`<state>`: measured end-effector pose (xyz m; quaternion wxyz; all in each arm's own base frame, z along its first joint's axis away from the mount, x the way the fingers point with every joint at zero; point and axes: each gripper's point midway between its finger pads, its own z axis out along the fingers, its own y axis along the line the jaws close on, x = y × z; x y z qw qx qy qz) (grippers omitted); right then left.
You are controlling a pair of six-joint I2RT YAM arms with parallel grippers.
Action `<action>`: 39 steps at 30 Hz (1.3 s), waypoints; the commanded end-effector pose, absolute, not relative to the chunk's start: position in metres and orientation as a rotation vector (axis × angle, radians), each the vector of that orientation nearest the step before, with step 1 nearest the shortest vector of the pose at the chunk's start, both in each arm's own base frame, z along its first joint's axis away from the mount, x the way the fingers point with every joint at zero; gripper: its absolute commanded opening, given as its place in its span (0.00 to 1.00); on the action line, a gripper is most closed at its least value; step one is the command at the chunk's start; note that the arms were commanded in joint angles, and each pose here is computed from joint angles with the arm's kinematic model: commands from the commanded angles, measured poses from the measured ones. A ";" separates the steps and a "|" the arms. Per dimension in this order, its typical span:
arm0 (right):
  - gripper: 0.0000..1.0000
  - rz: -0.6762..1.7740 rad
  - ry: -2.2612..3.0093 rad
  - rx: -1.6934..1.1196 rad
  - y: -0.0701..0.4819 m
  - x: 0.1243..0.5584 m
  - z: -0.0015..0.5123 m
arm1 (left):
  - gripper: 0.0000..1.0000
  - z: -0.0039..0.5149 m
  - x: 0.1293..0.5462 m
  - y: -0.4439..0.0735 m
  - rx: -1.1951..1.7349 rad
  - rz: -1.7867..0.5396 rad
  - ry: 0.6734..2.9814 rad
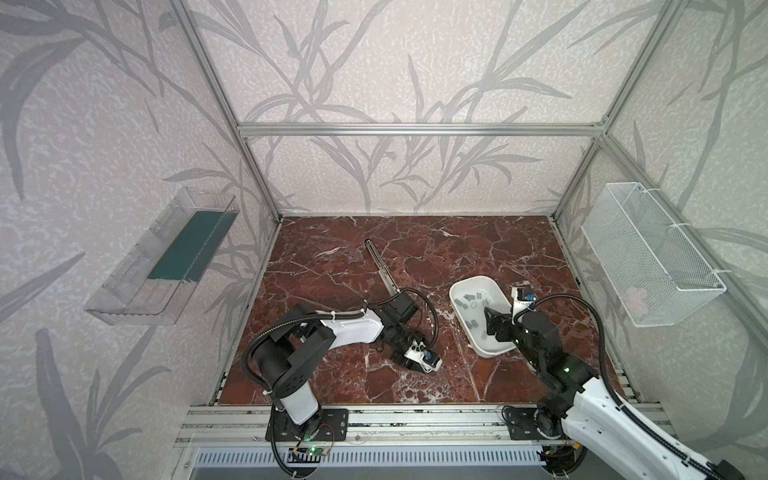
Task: Load the staples into the stapler
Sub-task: 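Grasp the small white stapler with the left gripper while the right hovers over the tray, then bring the white stapler toward the right gripper, which grasps its top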
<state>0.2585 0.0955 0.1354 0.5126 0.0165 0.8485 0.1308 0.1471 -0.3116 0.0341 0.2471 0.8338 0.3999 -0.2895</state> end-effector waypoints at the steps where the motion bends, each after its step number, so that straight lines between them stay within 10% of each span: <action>1: 0.84 0.324 2.032 0.038 0.096 0.259 0.137 | 0.49 0.032 0.144 -0.311 2.304 -0.802 1.062; 15: 0.84 0.327 2.034 0.039 0.097 0.260 0.136 | 0.43 0.027 0.151 -0.310 2.343 -0.763 1.068; 26: 0.76 0.535 2.072 -0.062 0.131 0.249 0.155 | 0.03 0.039 0.162 -0.308 2.332 -0.696 1.109; 39: 0.67 1.006 1.967 -0.260 0.246 0.209 0.183 | 0.00 0.118 0.226 -0.298 1.613 -0.598 1.222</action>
